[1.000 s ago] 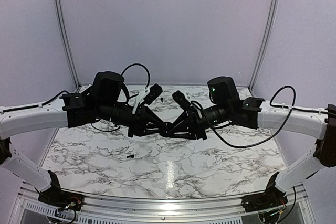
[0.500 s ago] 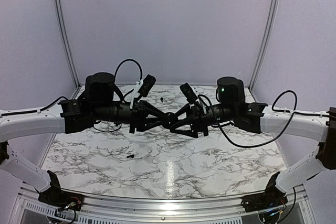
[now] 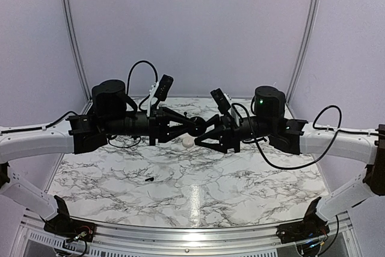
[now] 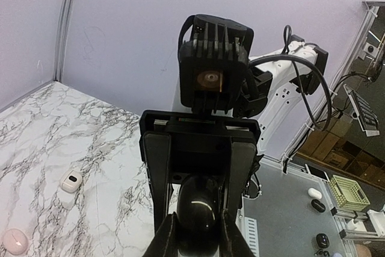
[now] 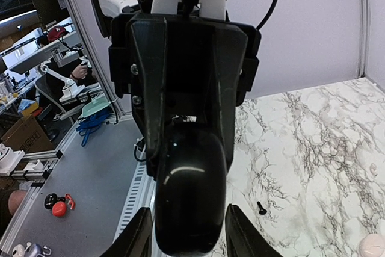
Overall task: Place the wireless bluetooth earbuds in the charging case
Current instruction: Pass from the right arm to the left, then pass from the left arm to the right
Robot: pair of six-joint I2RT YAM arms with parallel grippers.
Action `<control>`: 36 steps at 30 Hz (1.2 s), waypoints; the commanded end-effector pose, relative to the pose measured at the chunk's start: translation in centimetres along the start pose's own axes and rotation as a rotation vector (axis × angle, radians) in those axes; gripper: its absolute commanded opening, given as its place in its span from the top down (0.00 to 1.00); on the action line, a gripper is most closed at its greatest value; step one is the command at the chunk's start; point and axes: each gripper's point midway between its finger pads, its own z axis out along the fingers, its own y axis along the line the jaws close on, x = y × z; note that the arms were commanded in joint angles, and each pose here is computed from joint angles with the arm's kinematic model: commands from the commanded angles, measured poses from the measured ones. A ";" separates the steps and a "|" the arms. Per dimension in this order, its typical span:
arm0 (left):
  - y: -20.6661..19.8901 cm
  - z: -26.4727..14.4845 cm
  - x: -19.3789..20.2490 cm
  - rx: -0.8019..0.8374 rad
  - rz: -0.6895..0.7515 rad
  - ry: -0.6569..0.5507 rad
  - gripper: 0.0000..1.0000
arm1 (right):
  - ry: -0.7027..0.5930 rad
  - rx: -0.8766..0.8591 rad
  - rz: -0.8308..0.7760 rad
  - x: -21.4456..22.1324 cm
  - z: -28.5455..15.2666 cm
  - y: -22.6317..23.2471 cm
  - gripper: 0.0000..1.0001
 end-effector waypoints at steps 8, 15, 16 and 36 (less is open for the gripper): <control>-1.1 -0.4 -1.4 0.019 0.023 -0.059 1.00 | -0.099 0.027 -0.070 -3.6 -1.0 0.9 0.64; -1.0 -0.4 -1.4 0.013 0.024 -0.060 1.00 | -0.094 0.025 -0.070 -3.4 -1.0 0.9 0.84; -1.0 -0.5 -1.4 0.011 0.026 -0.063 1.00 | -0.093 0.022 -0.070 -3.3 -0.9 1.0 0.86; 1.2 0.1 -1.3 -0.093 0.006 -0.053 0.46 | -0.040 0.041 -0.074 -2.2 -0.6 0.8 1.00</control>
